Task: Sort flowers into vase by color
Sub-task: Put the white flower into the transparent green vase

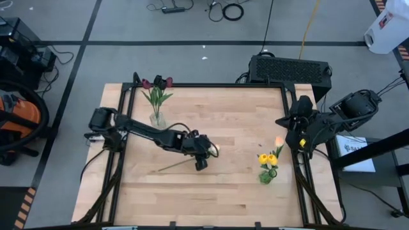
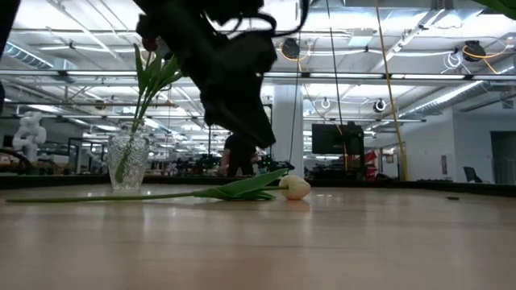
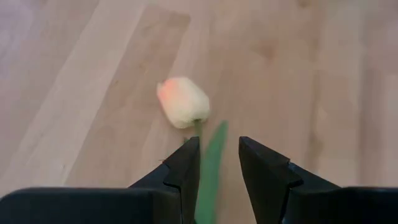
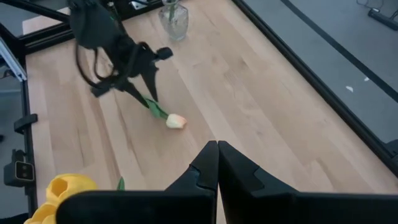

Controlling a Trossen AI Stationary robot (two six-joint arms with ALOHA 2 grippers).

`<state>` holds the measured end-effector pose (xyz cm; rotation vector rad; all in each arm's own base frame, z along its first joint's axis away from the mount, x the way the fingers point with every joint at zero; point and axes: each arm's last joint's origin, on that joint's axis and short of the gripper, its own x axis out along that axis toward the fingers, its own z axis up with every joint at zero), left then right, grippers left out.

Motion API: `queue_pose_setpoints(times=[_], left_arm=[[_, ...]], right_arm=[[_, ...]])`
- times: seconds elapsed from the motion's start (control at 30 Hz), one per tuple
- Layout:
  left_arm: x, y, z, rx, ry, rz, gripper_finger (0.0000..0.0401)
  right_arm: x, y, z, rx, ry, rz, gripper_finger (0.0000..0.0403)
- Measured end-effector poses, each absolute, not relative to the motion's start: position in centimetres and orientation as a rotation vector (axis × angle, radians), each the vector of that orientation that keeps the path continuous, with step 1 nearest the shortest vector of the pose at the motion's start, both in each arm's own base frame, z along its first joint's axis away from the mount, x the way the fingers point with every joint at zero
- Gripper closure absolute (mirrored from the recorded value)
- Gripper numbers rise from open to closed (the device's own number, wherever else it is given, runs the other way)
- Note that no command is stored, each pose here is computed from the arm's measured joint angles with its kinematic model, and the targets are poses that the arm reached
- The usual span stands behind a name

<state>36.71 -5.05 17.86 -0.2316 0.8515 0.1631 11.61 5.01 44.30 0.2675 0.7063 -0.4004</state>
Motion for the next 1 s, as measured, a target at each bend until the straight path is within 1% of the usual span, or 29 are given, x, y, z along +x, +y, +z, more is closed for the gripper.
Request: queue_pose_setpoints(times=[0.17, 0.33, 0.6, 0.7, 0.8, 0.83, 1.0], left_arm=[[37.4, -4.7, 15.3, -0.274, 0.919, 0.192, 0.0283], [37.6, -5.0, 13.2, -0.323, 0.999, 0.123, 0.0283], [37.9, -5.2, 11.8, -0.385, 1.029, 0.152, 0.0287], [37.8, -5.1, 11.7, -0.359, 1.035, 0.147, 0.0318], [37.7, -5.0, 11.6, -0.334, 1.037, 0.154, 0.0377], [37.8, -4.9, 11.6, -0.336, 1.038, 0.155, 0.0388], [37.8, -4.8, 11.7, -0.34, 1.031, 0.152, 0.0396]], right_arm=[[11.6, 5.0, 44.3, 0.267, 0.706, -0.401, 0.0403], [11.6, 5.0, 44.3, 0.267, 0.706, -0.401, 0.0403], [11.6, 5.0, 44.3, 0.262, 0.709, -0.4, 0.0403], [11.6, 5.0, 44.3, 0.258, 0.709, -0.399, 0.0403], [11.6, 5.0, 44.3, 0.255, 0.71, -0.398, 0.0403], [11.6, 5.0, 44.3, 0.254, 0.71, -0.397, 0.0403], [11.5, 5.0, 44.3, 0.242, 0.712, -0.392, 0.0403]])
